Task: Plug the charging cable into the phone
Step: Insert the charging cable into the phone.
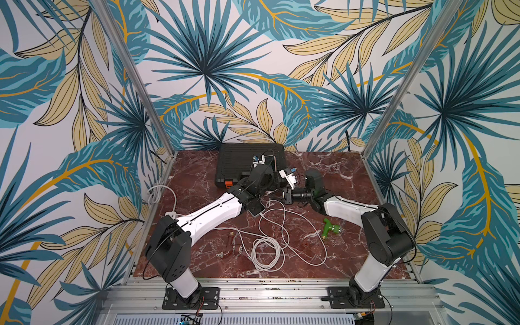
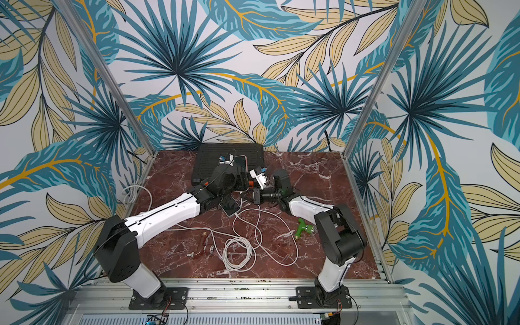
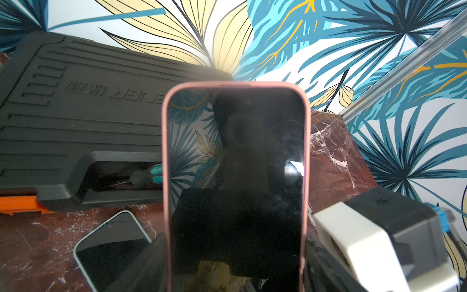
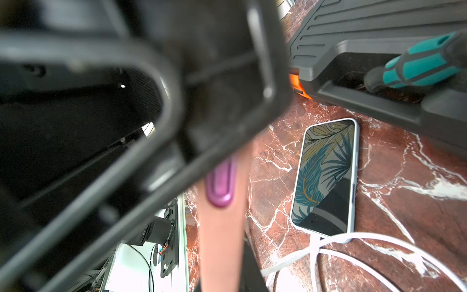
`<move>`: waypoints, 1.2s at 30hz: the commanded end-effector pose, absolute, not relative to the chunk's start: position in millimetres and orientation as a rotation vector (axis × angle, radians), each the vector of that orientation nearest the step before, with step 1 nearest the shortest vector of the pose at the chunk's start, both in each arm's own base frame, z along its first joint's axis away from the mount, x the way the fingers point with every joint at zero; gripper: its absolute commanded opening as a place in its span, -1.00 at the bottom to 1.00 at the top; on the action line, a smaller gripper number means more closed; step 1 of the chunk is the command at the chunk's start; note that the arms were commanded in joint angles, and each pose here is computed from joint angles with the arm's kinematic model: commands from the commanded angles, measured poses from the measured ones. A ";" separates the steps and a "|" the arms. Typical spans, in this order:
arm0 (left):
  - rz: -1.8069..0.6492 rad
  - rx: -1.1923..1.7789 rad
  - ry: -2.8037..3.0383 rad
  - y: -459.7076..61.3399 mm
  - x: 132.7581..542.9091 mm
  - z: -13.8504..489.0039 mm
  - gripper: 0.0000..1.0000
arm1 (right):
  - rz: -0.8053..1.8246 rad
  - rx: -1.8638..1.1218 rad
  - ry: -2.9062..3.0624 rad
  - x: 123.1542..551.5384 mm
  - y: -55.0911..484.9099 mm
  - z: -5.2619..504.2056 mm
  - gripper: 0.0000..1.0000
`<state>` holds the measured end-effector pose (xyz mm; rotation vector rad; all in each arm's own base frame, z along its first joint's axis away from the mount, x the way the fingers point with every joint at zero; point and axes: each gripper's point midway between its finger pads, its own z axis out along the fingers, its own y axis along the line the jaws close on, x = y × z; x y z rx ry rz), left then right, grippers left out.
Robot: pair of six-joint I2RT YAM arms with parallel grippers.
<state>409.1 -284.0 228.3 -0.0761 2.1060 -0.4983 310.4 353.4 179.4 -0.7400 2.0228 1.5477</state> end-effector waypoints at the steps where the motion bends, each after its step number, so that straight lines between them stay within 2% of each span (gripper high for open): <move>1: -0.411 0.095 2.350 -285.8 366.6 165.8 -0.43 | 1.400 -0.706 1.758 350.3 341.4 247.8 -1.00; 17: -0.370 0.170 2.455 -284.7 352.5 133.7 -0.46 | 1.383 -0.695 1.700 357.6 334.0 258.9 -1.00; 23: -0.350 0.196 2.474 -285.1 350.8 129.1 -0.47 | 1.371 -0.702 1.699 357.5 331.0 257.3 -0.90; 27: -0.347 0.191 2.463 -286.1 353.5 132.5 -0.46 | 1.376 -0.729 1.700 354.0 331.2 255.3 -0.75; 32: -0.339 0.191 2.442 -290.3 363.4 143.4 -0.37 | 1.363 -0.819 1.741 341.1 330.0 242.3 -0.34; 36: -0.334 0.181 2.429 -290.7 374.2 150.3 -0.30 | 1.321 -0.860 1.802 326.7 320.9 225.2 -0.09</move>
